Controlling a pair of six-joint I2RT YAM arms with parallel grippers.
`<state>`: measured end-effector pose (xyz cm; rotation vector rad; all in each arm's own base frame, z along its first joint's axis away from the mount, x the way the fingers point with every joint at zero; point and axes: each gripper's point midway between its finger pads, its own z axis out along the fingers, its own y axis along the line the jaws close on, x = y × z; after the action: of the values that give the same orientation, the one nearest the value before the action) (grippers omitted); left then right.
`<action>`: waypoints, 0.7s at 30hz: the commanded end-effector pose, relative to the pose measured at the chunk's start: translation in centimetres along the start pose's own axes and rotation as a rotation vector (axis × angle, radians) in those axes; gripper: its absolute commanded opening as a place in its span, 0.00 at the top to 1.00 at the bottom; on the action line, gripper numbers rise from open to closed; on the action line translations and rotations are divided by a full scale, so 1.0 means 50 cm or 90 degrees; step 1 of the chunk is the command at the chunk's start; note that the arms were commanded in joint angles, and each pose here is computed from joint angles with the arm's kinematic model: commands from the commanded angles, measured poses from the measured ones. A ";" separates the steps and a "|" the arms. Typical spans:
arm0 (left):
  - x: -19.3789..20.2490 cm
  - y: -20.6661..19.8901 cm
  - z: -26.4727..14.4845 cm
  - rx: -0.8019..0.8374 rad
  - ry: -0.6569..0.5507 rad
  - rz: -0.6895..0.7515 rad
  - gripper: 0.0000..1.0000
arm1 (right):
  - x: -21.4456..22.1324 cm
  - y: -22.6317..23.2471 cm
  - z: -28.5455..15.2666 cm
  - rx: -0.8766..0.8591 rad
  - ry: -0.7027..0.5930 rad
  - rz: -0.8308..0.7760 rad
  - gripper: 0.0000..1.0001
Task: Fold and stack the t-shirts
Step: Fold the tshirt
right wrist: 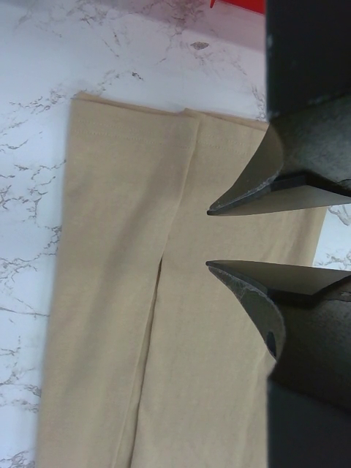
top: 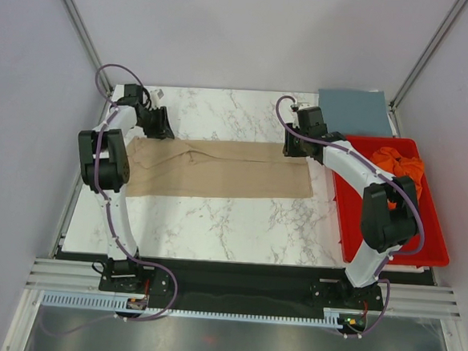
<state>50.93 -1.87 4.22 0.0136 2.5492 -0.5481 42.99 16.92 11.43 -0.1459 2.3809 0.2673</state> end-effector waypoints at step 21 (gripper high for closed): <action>-0.002 -0.128 -0.100 0.014 -0.044 0.109 0.98 | -0.019 0.019 -0.006 -0.031 -0.019 -0.007 0.61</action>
<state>47.98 -4.90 7.57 0.1448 2.5198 -0.5347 42.85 17.28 11.07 -0.1580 2.3916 0.2909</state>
